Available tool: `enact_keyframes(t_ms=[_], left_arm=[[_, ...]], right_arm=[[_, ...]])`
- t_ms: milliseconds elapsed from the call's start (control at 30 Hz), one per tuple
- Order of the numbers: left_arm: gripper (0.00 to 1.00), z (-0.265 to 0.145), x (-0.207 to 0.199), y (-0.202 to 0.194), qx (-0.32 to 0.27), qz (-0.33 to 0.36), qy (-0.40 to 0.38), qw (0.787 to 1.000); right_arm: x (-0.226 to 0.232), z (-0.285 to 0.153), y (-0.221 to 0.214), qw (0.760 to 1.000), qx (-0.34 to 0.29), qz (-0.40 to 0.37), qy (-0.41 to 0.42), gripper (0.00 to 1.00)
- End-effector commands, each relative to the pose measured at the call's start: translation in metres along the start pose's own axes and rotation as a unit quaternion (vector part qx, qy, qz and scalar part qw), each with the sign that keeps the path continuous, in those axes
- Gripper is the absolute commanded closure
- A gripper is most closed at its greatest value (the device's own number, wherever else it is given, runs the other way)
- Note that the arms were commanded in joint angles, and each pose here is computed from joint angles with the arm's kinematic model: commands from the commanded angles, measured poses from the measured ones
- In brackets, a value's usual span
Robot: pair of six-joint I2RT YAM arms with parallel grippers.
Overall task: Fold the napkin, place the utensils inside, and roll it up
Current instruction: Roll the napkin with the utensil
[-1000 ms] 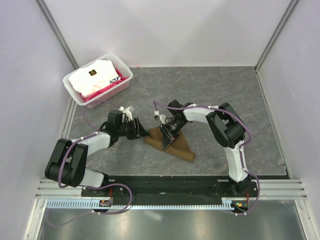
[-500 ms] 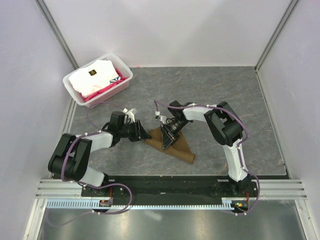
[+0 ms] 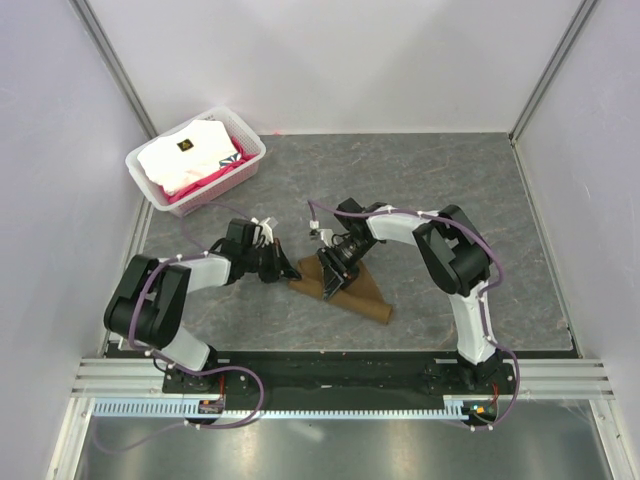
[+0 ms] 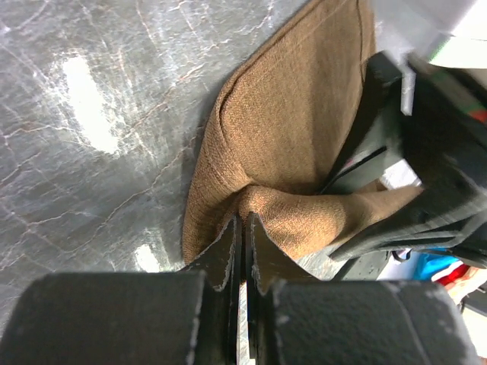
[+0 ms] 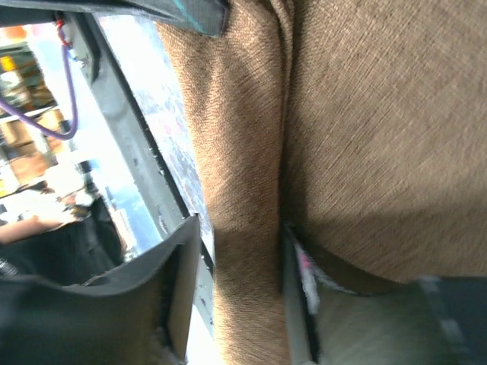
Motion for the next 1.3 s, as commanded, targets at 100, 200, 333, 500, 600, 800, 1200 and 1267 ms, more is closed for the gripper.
enact_keyframes(t_ms=[100,200,333,500,600,800,1200,1267], left_arm=[[0.98,0.006,0.008,0.006,0.011,-0.007,0.041,0.999],[0.98,0.008,0.008,0.006,0.017,-0.013,0.045,0.999],[0.98,0.009,0.008,0.009,0.017,-0.019,0.048,0.999],[0.98,0.008,0.009,0.009,0.023,-0.027,0.062,0.997],[0.98,0.008,0.009,0.010,0.025,-0.028,0.066,0.997],[0.98,0.009,0.010,0.011,0.032,-0.033,0.065,0.997],[0.98,0.009,0.005,0.015,0.034,-0.025,0.058,0.997],[0.98,0.009,0.003,0.016,0.035,-0.021,0.051,0.998]], right_arm=[[-0.005,-0.033,0.005,0.980,-0.040,-0.069,-0.180,0.39],[0.012,-0.049,0.010,0.967,-0.087,-0.112,-0.211,0.35],[0.033,-0.058,0.007,0.936,-0.148,-0.182,-0.264,0.29],[0.064,-0.054,-0.002,0.878,-0.172,-0.270,-0.356,0.25],[0.071,-0.042,-0.009,0.858,-0.152,-0.302,-0.387,0.24],[0.066,-0.019,-0.011,0.848,-0.094,-0.316,-0.415,0.21],[0.041,0.011,-0.014,0.859,-0.010,-0.304,-0.412,0.39],[0.037,0.014,-0.015,0.863,0.005,-0.300,-0.407,0.49]])
Point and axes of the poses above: each gripper's point midway between its finger pads, its own z axis out along the fingers, its own x axis along the line the jaws close on, y = z × x, the point moved 8 cm from there along -z, back along the fingers, and after that the axes turned 6 degrees about -z, right-handed, at the moved point
